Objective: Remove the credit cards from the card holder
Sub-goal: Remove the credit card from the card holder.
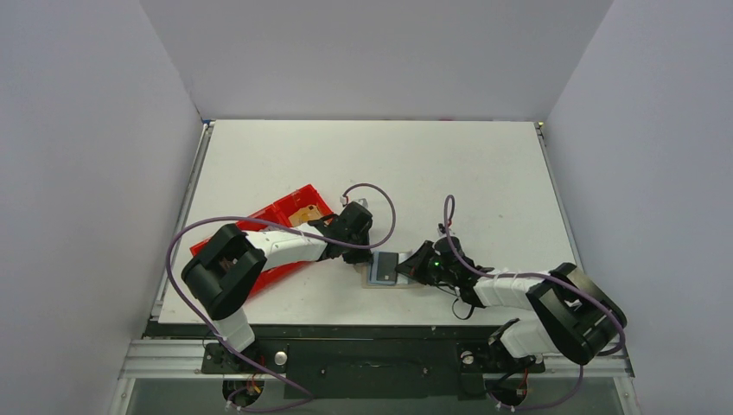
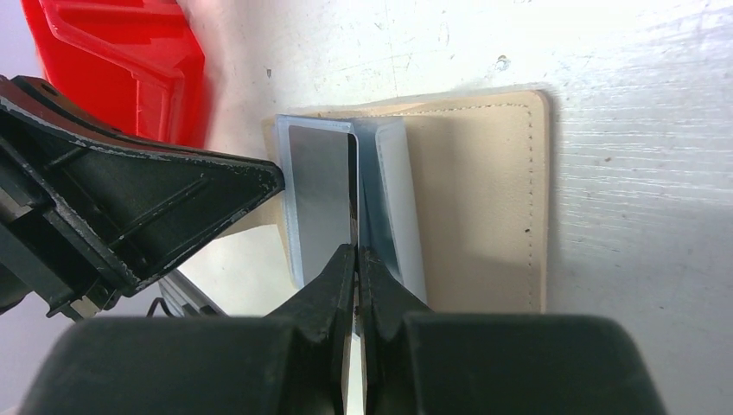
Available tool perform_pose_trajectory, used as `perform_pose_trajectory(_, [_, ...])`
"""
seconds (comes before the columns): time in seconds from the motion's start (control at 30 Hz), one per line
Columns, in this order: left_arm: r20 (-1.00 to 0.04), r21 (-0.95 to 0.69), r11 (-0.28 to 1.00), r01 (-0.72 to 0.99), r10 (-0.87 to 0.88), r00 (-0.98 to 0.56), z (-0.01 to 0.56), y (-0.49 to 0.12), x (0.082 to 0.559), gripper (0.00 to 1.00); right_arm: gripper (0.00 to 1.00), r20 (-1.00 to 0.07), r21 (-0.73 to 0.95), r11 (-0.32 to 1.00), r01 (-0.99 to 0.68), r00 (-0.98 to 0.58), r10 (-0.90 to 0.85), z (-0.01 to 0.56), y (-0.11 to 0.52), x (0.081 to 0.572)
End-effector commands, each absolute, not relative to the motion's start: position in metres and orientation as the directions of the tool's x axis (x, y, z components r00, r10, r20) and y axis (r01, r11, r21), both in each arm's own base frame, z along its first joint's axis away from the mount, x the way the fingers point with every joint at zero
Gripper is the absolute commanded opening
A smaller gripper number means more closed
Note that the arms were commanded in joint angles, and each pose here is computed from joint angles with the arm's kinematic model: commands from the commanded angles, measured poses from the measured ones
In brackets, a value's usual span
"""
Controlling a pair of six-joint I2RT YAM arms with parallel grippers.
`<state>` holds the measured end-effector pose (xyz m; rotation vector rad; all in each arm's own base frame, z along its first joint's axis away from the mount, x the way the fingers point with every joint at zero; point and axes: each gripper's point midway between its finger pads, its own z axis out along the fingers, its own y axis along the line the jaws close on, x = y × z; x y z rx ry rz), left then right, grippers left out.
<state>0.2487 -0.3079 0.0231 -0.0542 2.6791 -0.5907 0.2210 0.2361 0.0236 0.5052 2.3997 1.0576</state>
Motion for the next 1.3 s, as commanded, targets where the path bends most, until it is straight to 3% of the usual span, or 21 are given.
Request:
perform_pose_trajectory(0.0, [-0.317, -0.290, 0.957, 0.019, -0.077, -0.945, -0.008, -0.278, 0.228, 0.00, 0.00, -0.333, 0.725, 0.677, 0.124, -0.798, 0.502, 0.025, 0.224, 0.227])
perform_pose_trajectory(0.4, [-0.320, -0.287, 0.958, 0.020, -0.076, -0.944, -0.007, -0.276, 0.228, 0.00, 0.01, -0.338, 0.710, 0.692, 0.127, -0.802, 0.493, 0.018, 0.217, 0.224])
perform_pose_trajectory(0.53, [-0.321, -0.290, 0.957, 0.021, -0.077, -0.944, -0.007, -0.277, 0.228, 0.00, 0.16, -0.331, 0.745, 0.659, 0.099, -0.804, 0.494, 0.026, 0.224, 0.225])
perform_pose_trajectory(0.67, [-0.323, -0.295, 0.955, 0.023, -0.077, -0.943, -0.006, -0.278, 0.229, 0.00, 0.20, -0.310, 0.780, 0.620, 0.086, -0.807, 0.502, 0.032, 0.233, 0.227])
perform_pose_trajectory(0.8, [-0.357, -0.333, 0.942, 0.036, -0.091, -0.930, 0.014, -0.283, 0.234, 0.00, 0.20, -0.287, 0.792, 0.602, 0.098, -0.812, 0.509, 0.029, 0.236, 0.227])
perform_pose_trajectory(1.03, [-0.325, -0.297, 0.954, 0.028, -0.074, -0.943, -0.005, -0.280, 0.230, 0.00, 0.11, -0.267, 0.810, 0.578, 0.104, -0.811, 0.520, 0.029, 0.241, 0.229])
perform_pose_trajectory(1.27, [-0.322, -0.295, 0.955, 0.028, -0.072, -0.944, -0.006, -0.280, 0.230, 0.00, 0.12, -0.265, 0.813, 0.574, 0.100, -0.814, 0.516, 0.031, 0.244, 0.231])
